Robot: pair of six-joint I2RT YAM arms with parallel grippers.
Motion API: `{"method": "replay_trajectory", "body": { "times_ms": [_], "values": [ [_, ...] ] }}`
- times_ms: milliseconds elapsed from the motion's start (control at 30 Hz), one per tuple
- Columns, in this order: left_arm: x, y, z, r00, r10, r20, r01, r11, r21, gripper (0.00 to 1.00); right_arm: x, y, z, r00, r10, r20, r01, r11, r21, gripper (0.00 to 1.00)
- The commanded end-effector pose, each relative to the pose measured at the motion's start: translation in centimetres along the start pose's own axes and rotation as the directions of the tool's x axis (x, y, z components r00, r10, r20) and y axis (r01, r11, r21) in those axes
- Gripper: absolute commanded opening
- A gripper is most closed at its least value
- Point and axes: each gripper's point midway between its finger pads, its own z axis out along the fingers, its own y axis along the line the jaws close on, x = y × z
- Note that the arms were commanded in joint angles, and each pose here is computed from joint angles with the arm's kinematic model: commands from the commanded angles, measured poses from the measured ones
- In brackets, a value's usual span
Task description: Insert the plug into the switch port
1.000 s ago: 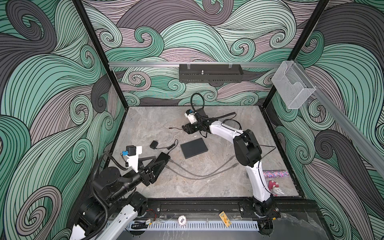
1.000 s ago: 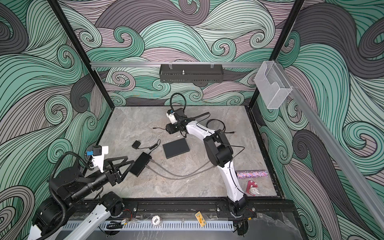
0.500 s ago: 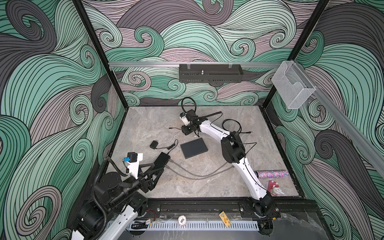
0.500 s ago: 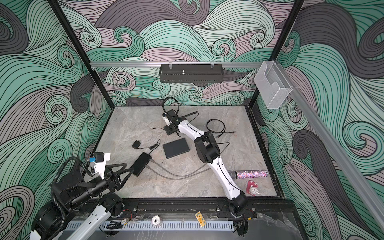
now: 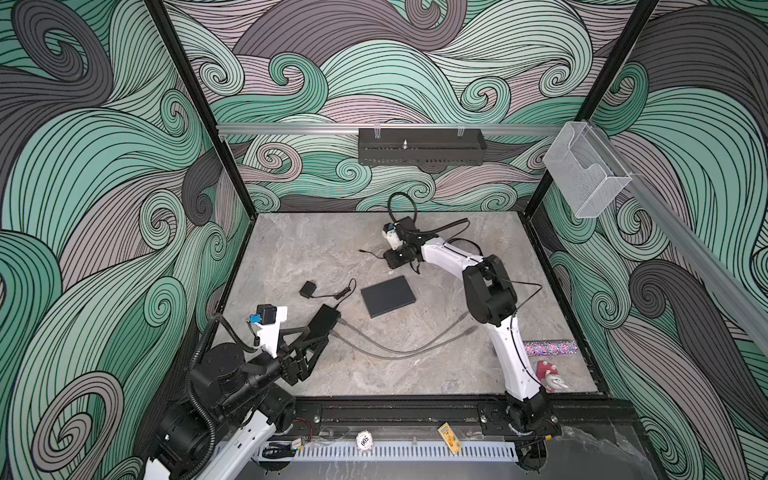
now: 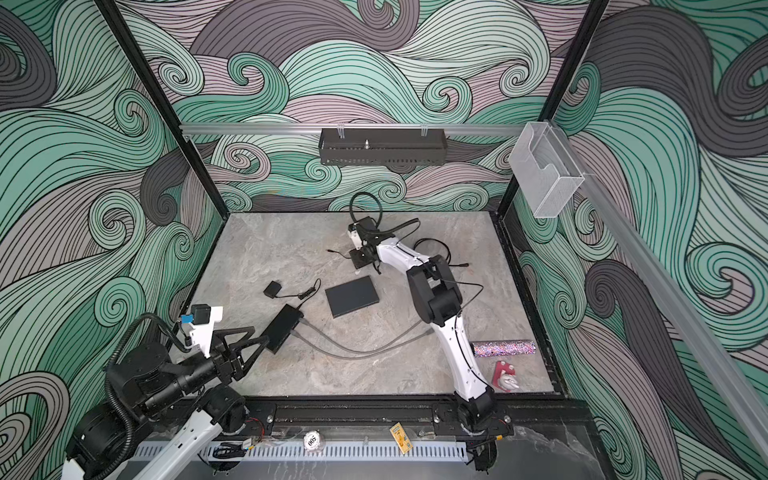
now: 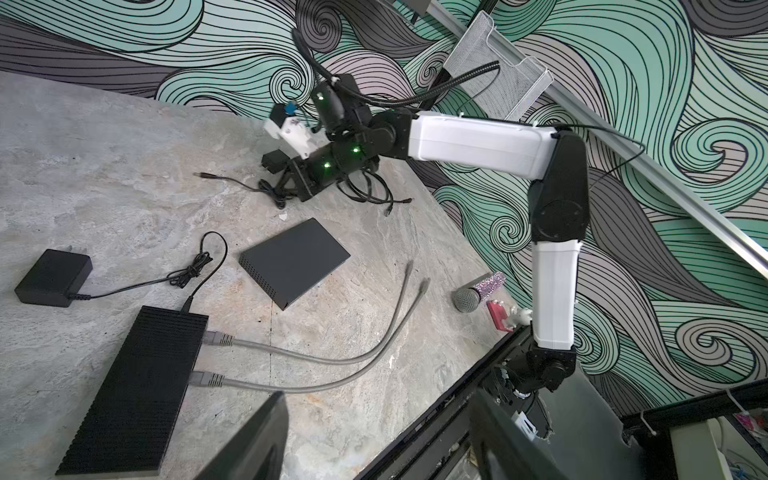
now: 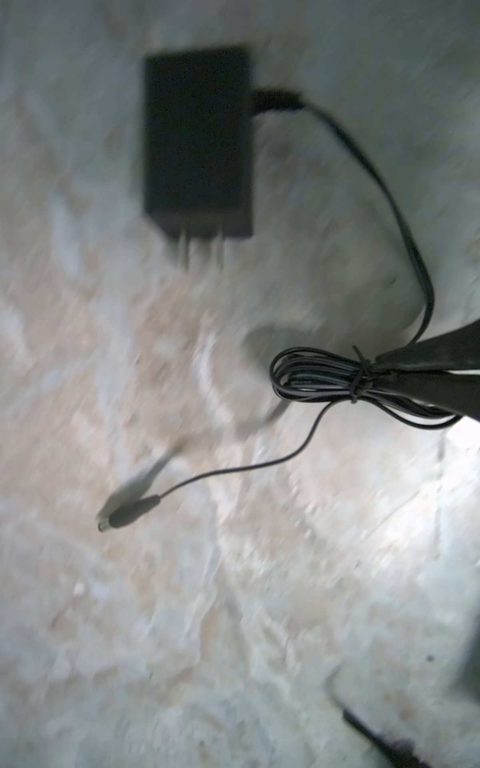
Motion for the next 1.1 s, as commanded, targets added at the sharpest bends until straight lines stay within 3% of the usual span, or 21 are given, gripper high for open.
{"method": "replay_trajectory", "body": {
  "times_ms": [0,133,333,600,767,933,1067],
  "values": [
    [0.0,-0.1,-0.1,1.000,0.014,0.003,-0.014,1.000,0.004,0.71,2.4,-4.1,-1.4,0.987,0.162,-0.006,-0.162,0.987,0.021,0.00],
    [0.0,-0.1,-0.1,1.000,0.015,0.005,-0.015,1.000,0.006,0.71,2.1,-7.0,-6.0,0.943,0.278,0.182,-0.290,0.956,0.041,0.03],
    [0.0,-0.2,-0.3,1.000,0.018,0.013,-0.018,1.000,0.012,0.71,4.0,-6.5,-8.9,0.976,0.217,0.019,-0.218,0.972,0.087,0.06],
    [0.0,-0.5,-0.3,1.000,0.020,0.016,-0.021,0.999,0.029,0.71,12.9,-5.9,-12.3,0.977,0.208,-0.051,-0.194,0.962,0.194,0.09],
    [0.0,-0.5,-0.5,0.999,0.019,0.026,-0.020,0.999,0.031,0.71,16.1,-3.7,-13.5,0.970,0.240,-0.026,-0.236,0.964,0.123,0.10],
    [0.1,-0.6,-0.5,1.000,0.022,0.012,-0.022,0.999,0.035,0.71,17.9,-2.2,-13.6,0.964,0.258,-0.059,-0.254,0.965,0.069,0.34],
    [0.2,-0.6,-0.3,1.000,0.022,0.006,-0.023,0.999,0.039,0.71,16.9,-0.8,-14.7,0.977,0.214,0.013,-0.214,0.977,0.021,0.48]
  ]
}}
